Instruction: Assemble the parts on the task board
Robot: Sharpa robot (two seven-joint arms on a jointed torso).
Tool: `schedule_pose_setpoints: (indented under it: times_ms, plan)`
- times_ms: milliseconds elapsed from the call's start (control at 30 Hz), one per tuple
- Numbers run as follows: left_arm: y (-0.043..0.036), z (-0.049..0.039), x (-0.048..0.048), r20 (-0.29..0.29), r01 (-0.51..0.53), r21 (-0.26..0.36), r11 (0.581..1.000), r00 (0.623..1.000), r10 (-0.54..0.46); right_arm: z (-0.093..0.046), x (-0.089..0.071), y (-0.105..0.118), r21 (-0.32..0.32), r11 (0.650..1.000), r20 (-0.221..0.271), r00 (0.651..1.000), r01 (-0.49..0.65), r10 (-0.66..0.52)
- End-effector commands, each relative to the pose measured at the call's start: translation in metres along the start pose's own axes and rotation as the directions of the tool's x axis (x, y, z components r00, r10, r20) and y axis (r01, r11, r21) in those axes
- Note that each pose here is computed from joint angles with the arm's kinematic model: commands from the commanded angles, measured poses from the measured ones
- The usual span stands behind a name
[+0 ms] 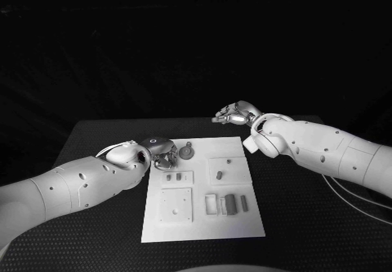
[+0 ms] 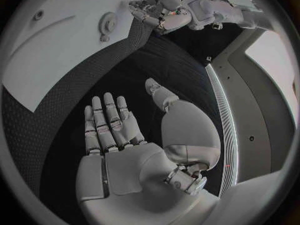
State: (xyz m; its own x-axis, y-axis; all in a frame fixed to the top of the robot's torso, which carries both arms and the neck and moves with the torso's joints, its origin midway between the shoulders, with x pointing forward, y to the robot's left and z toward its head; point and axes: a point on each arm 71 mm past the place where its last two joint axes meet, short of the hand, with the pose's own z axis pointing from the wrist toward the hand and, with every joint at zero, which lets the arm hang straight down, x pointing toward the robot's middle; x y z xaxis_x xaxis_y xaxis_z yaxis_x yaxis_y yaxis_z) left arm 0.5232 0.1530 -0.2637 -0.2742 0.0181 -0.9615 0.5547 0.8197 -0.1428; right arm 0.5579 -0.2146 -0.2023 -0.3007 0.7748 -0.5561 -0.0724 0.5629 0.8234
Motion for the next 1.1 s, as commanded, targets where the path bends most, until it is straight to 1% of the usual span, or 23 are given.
schedule_pose_setpoints:
  times_ms: [33,267,500,700,933,1100]
  plan:
    - [-0.0031,0.0016,0.0006,-0.01,-0.005,0.014,1.0,1.0,0.005,0.0,0.002,0.001,-0.01,1.0,-0.015,1.0,-0.001,0.0]
    - [-0.0045,0.0029,0.0032,-0.018,-0.004,0.016,1.0,1.0,0.004,0.0,0.002,0.001,-0.01,1.0,-0.015,1.0,-0.001,0.001]
    - [-0.0028,0.0023,0.0039,-0.019,-0.004,0.012,1.0,1.0,0.004,0.0,0.001,0.0,-0.009,1.0,-0.014,1.0,0.0,0.0]
    - [-0.0046,0.0032,0.0046,-0.023,-0.004,0.015,1.0,1.0,0.004,0.0,0.002,0.001,-0.01,1.0,-0.015,1.0,-0.001,0.0]
    - [-0.0053,0.0041,0.0103,-0.029,0.0,0.015,1.0,1.0,0.0,0.0,0.002,0.0,-0.009,1.0,-0.015,1.0,-0.001,0.0]
    - [-0.0059,0.0046,0.0119,-0.031,0.001,0.016,1.0,1.0,-0.001,0.0,0.002,0.0,-0.009,1.0,-0.015,1.0,-0.001,0.001]
